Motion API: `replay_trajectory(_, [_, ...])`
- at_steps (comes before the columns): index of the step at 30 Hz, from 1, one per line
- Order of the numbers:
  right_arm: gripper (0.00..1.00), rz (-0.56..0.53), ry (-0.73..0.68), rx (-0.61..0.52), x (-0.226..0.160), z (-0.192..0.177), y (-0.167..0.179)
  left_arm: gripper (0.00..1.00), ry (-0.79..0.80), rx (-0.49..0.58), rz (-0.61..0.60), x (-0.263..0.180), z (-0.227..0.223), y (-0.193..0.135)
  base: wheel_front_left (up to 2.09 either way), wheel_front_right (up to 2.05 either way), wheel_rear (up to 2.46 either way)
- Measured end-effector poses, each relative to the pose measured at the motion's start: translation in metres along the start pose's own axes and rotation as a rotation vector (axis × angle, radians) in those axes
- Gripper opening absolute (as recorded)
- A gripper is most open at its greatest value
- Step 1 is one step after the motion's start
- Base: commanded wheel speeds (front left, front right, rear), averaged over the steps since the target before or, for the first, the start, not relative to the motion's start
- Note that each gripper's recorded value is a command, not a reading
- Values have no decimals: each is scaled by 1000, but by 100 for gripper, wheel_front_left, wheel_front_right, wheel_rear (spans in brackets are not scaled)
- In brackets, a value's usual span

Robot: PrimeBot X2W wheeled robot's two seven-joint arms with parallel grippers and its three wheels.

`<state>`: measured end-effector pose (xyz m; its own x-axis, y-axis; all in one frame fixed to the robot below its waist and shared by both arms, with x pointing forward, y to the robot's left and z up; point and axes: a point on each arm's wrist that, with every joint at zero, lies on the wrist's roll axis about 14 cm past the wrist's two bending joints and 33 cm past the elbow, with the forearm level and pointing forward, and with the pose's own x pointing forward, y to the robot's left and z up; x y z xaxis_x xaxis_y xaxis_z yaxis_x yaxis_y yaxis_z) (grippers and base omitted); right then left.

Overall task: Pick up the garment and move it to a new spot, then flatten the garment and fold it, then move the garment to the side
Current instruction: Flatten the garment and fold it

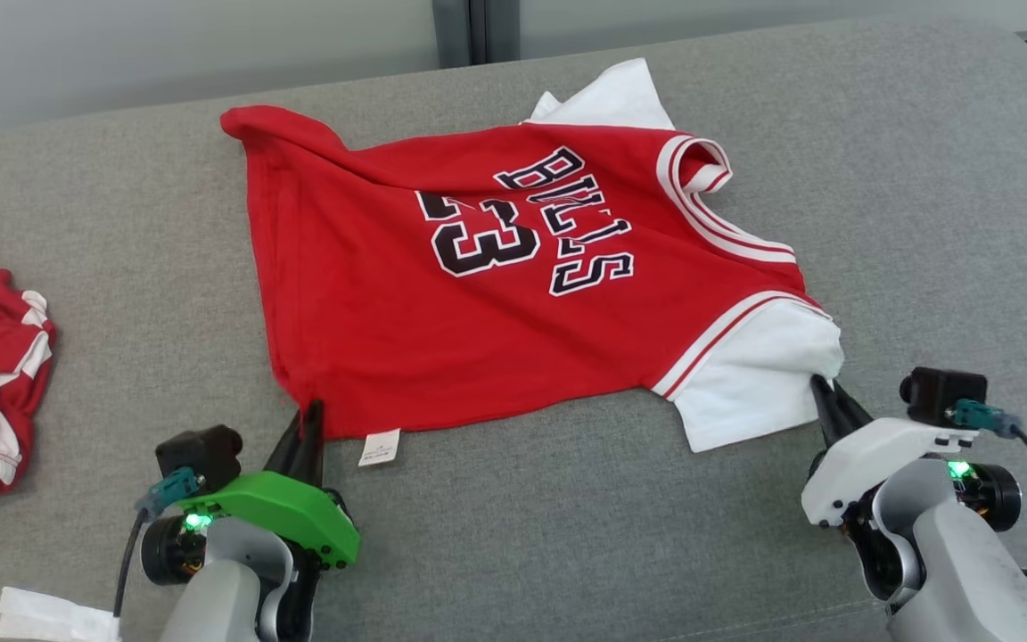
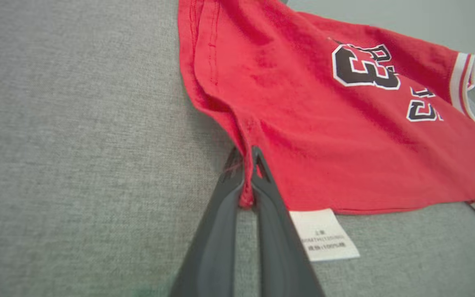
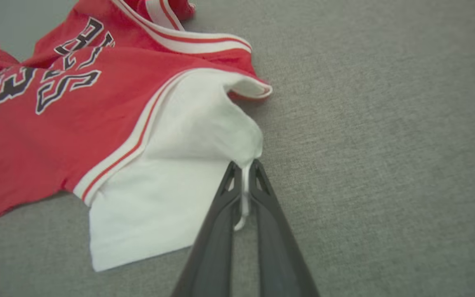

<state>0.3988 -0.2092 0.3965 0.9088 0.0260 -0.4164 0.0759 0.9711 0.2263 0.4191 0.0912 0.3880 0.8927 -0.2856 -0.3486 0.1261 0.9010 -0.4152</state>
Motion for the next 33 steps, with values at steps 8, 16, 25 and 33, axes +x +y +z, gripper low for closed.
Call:
replay_trajectory(8, [0, 84, -248, 162, -36, 76, 13, 0, -290, -103, -140, -22, 84, -39, 0, 0, 0])
replay_trajectory(16, [0, 131, -444, 203, -84, 139, 17, 0, -389, -230, -341, -52, 133, -91, 0, 0, 0])
replay_trajectory(25, [0, 207, -600, 157, -99, 211, 36, 0, -346, -274, -501, -43, 176, -120, 0, 0, 0])
replay_trajectory(33, [0, 268, -482, 109, 5, 244, 64, 0, -339, -241, -459, 47, 228, -103, 0, 0, 0])
